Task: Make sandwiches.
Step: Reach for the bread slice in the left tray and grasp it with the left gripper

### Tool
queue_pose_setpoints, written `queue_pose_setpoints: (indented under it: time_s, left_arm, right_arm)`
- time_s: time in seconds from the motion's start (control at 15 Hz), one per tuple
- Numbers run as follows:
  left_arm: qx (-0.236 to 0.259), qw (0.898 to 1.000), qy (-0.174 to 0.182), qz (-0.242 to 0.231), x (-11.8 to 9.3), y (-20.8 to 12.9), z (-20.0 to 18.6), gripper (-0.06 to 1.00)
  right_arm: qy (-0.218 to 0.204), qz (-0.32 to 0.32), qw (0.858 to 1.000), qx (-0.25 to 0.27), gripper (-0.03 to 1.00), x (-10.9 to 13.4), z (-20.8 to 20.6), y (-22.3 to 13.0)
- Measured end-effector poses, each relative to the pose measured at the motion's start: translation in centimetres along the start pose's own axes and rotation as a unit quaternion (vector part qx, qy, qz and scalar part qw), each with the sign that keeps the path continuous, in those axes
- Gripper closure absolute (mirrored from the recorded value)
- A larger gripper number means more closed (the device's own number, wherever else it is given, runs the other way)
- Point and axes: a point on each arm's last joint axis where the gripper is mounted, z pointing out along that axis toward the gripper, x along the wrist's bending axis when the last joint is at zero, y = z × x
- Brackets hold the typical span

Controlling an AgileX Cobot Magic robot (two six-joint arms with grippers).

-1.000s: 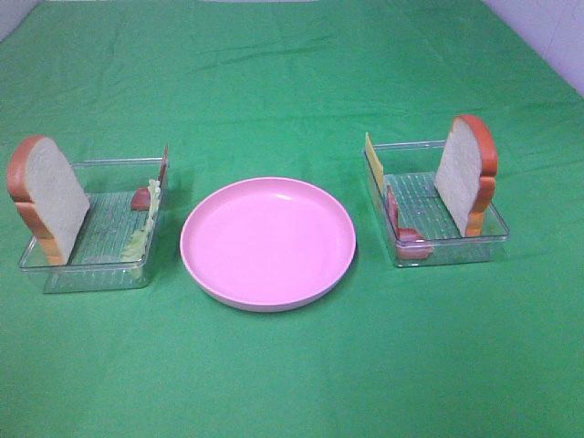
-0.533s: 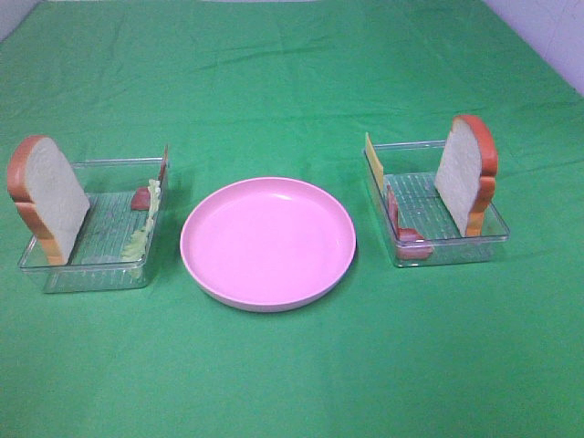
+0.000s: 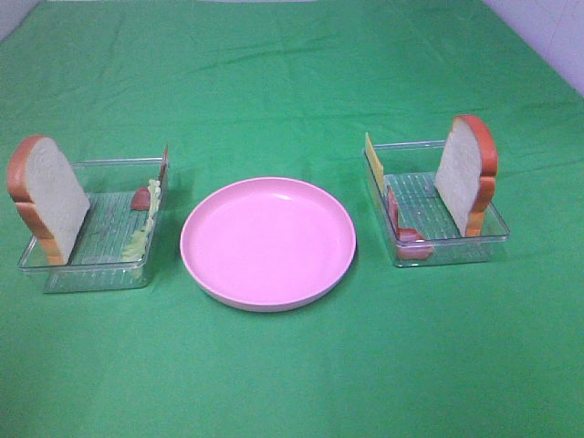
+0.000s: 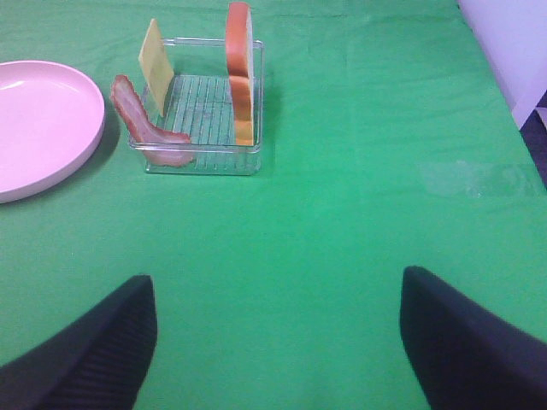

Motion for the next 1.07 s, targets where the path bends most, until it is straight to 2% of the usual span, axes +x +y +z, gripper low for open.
queue_pose_setpoints:
  time_s: [0.2, 0.4, 0.67, 0.93, 1.07]
  left_arm:
    - [0.104, 0.994, 0.009, -0.02, -0.4, 3.6, 4.6, 0.2]
    - [0.187, 0.982, 0.019, -0.018, -0.6, 6.9, 9.3, 0.2]
    - [0.3, 0.954, 0.026, -0.002, -0.4, 10.1, 17.6, 0.2]
    - [0.332, 0.943, 0.014, 0.018, -1.7, 11.2, 23.9, 0.2]
    - [0.321, 0.947, 0.008, 0.027, -2.5, 11.0, 27.0, 0.2]
  right_arm:
    - [0.0, 0.0, 1.0, 0.0, 0.22, 0.0, 0.0, 0.0]
    - [0.0, 0.0, 1.0, 0.0, 0.22, 0.0, 0.0, 0.0]
    - [0.0, 0.0, 1.0, 0.0, 0.22, 0.0, 0.0, 0.0]
    - [0.0, 0.0, 1.0, 0.0, 0.22, 0.0, 0.0, 0.0]
    - [0.0, 0.0, 1.0, 0.0, 0.22, 0.0, 0.0, 0.0]
